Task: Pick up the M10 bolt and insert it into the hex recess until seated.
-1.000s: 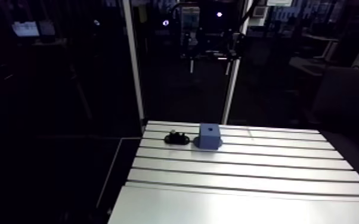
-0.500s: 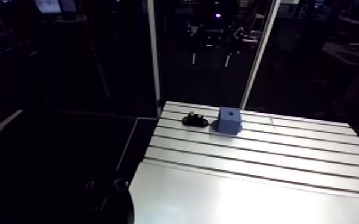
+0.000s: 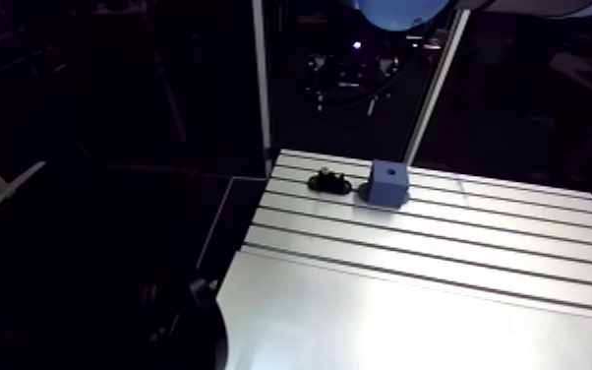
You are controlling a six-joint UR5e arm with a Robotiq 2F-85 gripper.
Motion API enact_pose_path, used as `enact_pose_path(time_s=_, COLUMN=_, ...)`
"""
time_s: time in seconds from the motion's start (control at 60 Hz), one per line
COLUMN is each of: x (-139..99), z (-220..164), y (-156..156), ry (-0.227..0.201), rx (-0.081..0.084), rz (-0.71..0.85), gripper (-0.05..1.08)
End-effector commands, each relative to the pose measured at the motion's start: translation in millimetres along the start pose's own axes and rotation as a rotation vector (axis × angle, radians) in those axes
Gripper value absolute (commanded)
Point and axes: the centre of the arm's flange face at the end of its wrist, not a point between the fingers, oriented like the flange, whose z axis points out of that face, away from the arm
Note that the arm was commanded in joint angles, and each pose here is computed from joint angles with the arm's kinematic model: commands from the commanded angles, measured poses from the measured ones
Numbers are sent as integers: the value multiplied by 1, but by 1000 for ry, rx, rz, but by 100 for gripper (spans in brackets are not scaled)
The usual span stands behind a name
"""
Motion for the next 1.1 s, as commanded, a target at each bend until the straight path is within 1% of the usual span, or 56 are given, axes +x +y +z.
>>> enact_pose_path(time_s=0.017, x=-3, z=27, y=-11, ry=-31, rx=-1, rz=-17, gripper=11)
enact_pose_path(time_s=0.1, x=-4, z=31, y=-14, ry=-39, rx=0, rz=-20, gripper=14)
enact_pose_path(time_s=0.15, x=-5, z=36, y=-16, ry=-45, rx=-2, rz=-14, gripper=19)
enact_pose_path(time_s=0.3, x=-5, z=44, y=-18, ry=-48, rx=-2, rz=-10, gripper=28)
enact_pose_path(time_s=0.333, x=-6, z=47, y=-19, ry=-54, rx=-3, rz=-10, gripper=32)
enact_pose_path(time_s=0.383, x=-7, z=49, y=-20, ry=-55, rx=-2, rz=-13, gripper=33)
enact_pose_path(time_s=0.433, x=-8, z=51, y=-25, ry=-59, rx=-1, rz=-20, gripper=37)
enact_pose_path(time_s=0.633, x=-9, z=56, y=-27, ry=-66, rx=-1, rz=-24, gripper=39)
enact_pose_path(time_s=0.75, x=-9, z=67, y=-29, ry=-81, rx=-3, rz=-25, gripper=41)
enact_pose_path(time_s=0.817, x=-8, z=67, y=-29, ry=-74, rx=-3, rz=-27, gripper=42)
enact_pose_path(time_s=0.883, x=-8, z=71, y=-30, ry=-76, rx=-5, rz=-29, gripper=44)
enact_pose_path(time_s=0.95, x=-7, z=76, y=-31, ry=-79, rx=-9, rz=-28, gripper=44)
enact_pose_path(time_s=1.1, x=-6, z=88, y=-32, ry=-90, rx=-11, rz=-30, gripper=47)
